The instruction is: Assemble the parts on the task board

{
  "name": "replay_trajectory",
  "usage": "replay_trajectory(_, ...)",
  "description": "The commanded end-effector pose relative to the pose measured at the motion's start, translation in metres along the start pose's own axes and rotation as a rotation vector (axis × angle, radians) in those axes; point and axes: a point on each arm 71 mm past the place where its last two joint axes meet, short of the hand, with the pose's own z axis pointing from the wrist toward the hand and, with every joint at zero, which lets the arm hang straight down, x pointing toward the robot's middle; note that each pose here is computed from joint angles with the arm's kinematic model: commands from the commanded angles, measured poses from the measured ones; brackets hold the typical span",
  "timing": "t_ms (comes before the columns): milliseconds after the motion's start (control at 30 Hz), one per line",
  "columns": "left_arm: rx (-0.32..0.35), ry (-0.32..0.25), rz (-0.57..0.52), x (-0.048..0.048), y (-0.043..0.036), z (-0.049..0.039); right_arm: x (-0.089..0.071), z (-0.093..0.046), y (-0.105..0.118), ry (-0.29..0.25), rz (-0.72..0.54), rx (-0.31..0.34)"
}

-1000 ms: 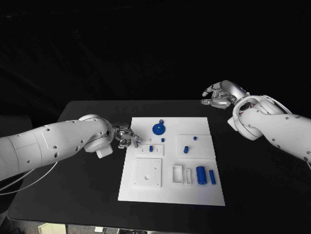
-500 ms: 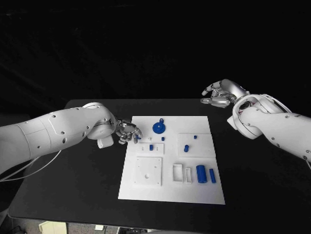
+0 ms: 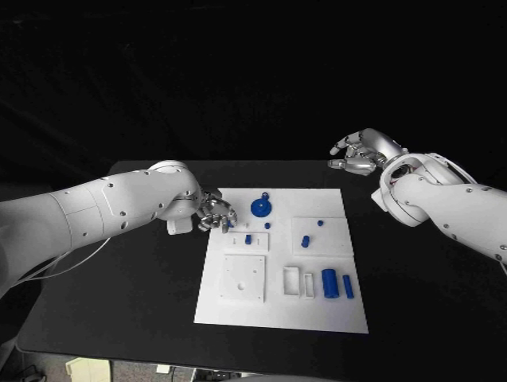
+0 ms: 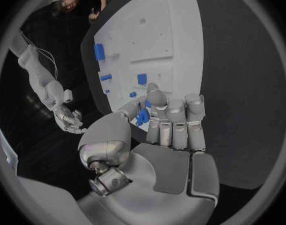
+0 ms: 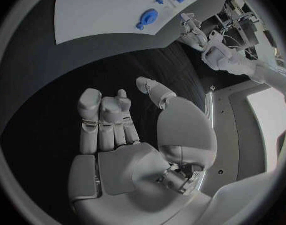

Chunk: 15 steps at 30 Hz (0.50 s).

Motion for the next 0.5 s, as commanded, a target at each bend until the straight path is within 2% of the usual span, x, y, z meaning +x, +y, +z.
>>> replay_trajectory(33,-0.022,0.014,0.078,0.0013,-0.0015,0.0003,0.001,0.000,0.001,0.012,-0.003,-0.010)
replay_trajectory(400,-0.025,0.099,0.075,0.0111,-0.0015,0.0039,0.001,0.000,0.001,0.012,-0.003,-0.010)
replay_trajectory(500,-0.022,0.120,0.069,0.0147,-0.0036,0.0060,0.002,0.000,0.002,0.013,-0.002,-0.011)
